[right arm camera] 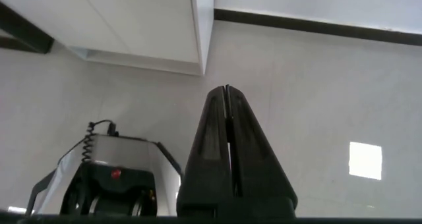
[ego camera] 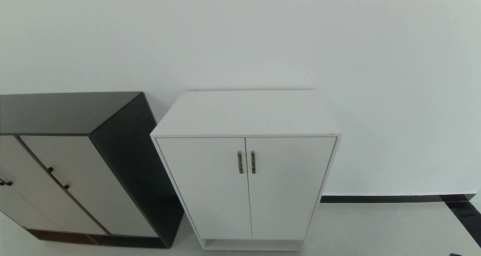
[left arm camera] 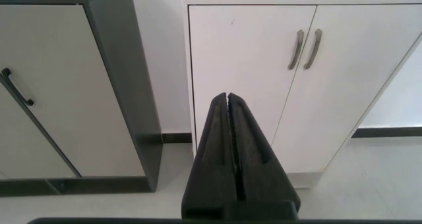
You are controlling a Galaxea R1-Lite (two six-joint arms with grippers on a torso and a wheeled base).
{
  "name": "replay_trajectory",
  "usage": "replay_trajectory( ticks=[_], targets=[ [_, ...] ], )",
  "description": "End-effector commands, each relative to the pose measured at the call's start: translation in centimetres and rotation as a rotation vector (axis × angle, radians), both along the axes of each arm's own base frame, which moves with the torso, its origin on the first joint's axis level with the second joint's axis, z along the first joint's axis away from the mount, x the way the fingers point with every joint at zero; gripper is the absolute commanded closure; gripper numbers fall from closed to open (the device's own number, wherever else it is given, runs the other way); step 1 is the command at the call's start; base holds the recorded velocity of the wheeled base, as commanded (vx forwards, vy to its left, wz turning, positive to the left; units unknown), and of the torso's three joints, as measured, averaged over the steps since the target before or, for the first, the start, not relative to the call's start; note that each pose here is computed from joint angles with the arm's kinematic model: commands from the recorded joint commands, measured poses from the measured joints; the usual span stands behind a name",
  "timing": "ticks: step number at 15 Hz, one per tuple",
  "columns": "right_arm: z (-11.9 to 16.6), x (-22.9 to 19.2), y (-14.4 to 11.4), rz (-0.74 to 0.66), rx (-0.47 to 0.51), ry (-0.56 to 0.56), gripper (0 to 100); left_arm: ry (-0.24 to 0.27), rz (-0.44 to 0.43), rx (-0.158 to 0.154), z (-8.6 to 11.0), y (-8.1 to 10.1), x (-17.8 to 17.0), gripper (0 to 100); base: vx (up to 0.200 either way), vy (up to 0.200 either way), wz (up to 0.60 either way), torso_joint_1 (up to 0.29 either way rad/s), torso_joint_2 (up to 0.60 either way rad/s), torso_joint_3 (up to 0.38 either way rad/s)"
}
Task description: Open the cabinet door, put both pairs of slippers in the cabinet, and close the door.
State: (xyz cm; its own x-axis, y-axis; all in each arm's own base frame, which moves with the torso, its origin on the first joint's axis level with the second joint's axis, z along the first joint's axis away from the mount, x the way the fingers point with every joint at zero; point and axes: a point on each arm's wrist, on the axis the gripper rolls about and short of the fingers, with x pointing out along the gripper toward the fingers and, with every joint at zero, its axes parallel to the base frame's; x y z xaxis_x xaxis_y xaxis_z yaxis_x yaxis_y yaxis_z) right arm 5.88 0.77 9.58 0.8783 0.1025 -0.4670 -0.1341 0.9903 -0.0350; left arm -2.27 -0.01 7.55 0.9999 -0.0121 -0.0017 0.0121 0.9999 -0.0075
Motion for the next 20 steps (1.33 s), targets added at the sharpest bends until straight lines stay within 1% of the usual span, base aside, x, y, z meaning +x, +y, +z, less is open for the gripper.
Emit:
replay_trajectory(
  ticks=[1,4,6,8,9,11,13,20],
  targets=[
    [-1.5,-5.3,-0.6,0.028,0.024,-0.139,100,0.0,0.0,0.0,0.0,0.0,0.0,100,0.0,0.0,0.0,0.0,0.0,0.0],
    [-1.7,-6.0,-0.7,0.029,0.055,-0.189,100,0.0,-0.002,0.0,0.0,0.0,0.0,100,0.0,0.0,0.0,0.0,0.0,0.0],
    [-1.7,-6.4,-0.9,-0.035,0.033,-0.26,100,0.0,0.0,0.0,0.0,0.0,0.0,100,0.0,0.0,0.0,0.0,0.0,0.0],
    [-1.8,-7.0,-0.9,-0.052,0.046,-0.333,100,0.0,0.0,0.0,0.0,0.0,0.0,100,0.0,0.0,0.0,0.0,0.0,0.0],
    [-1.9,-7.4,-0.9,-0.065,0.048,-0.387,100,0.0,0.0,0.0,0.0,0.0,0.0,100,0.0,0.0,0.0,0.0,0.0,0.0],
    [-1.9,-7.6,-0.9,-0.093,0.038,-0.401,100,0.0,0.0,0.0,0.0,0.0,0.0,100,0.0,0.0,0.0,0.0,0.0,0.0],
    [-2.0,-8.2,-0.8,-0.133,0.033,-0.482,100,0.0,0.0,0.0,0.0,0.0,0.0,100,0.0,0.0,0.0,0.0,0.0,0.0],
    [-2.0,-8.2,-0.8,-0.137,0.044,-0.482,100,0.0,0.0,0.0,0.0,0.0,0.0,100,0.0,0.0,0.0,0.0,0.0,0.0]
  ],
)
